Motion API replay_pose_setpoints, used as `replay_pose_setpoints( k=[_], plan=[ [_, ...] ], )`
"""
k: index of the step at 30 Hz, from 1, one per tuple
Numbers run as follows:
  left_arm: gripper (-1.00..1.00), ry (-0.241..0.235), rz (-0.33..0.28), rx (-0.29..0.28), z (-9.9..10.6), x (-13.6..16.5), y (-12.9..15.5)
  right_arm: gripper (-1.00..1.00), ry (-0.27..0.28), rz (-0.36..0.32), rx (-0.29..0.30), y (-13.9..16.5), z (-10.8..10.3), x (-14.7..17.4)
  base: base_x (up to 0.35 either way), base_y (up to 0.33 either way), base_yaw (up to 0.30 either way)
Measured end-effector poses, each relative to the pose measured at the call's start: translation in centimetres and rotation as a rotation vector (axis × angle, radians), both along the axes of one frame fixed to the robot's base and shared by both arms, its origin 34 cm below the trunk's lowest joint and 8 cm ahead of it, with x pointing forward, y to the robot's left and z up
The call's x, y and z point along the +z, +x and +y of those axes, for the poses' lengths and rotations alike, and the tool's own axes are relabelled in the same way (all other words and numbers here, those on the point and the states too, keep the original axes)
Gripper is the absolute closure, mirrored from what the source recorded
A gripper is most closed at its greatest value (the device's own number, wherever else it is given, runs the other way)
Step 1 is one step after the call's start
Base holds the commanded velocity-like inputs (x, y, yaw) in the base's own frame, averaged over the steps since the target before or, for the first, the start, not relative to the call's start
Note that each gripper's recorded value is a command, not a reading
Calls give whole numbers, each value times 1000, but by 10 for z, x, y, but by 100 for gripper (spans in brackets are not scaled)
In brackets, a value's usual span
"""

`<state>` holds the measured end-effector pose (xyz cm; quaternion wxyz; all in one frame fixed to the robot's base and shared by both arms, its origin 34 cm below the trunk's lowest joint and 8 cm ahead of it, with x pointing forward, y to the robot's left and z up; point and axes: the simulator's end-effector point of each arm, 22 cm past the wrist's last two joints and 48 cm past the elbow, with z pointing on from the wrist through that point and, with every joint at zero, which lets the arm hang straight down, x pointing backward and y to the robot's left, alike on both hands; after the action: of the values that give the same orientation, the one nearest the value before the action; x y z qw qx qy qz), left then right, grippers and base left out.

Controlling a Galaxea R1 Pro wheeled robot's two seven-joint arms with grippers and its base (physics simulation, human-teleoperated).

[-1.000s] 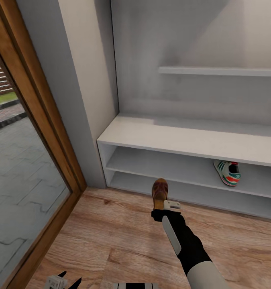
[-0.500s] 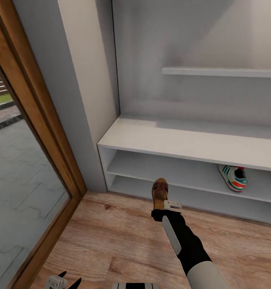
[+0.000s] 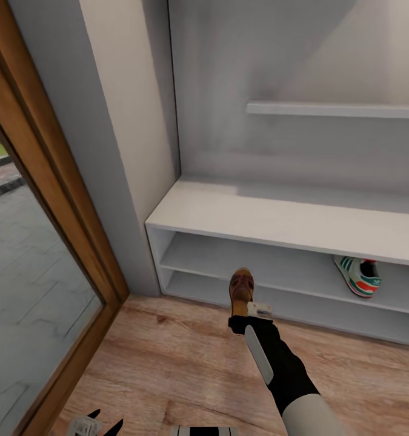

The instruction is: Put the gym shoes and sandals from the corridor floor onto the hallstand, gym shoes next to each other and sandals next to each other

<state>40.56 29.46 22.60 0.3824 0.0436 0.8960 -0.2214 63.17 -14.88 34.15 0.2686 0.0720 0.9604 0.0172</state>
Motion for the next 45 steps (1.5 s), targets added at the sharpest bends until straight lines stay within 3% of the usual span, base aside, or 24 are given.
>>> replay_pose_setpoints(
  k=[11, 45],
  plan=[
    [-100, 0, 0, -1, 0, 0, 0, 100, 0, 0, 0, 0, 0, 0, 305, 0, 0],
    [-100, 0, 0, 1, 0, 0, 0, 100, -1, 5, -3, -1, -1, -2, 141, 0, 0]
  ],
)
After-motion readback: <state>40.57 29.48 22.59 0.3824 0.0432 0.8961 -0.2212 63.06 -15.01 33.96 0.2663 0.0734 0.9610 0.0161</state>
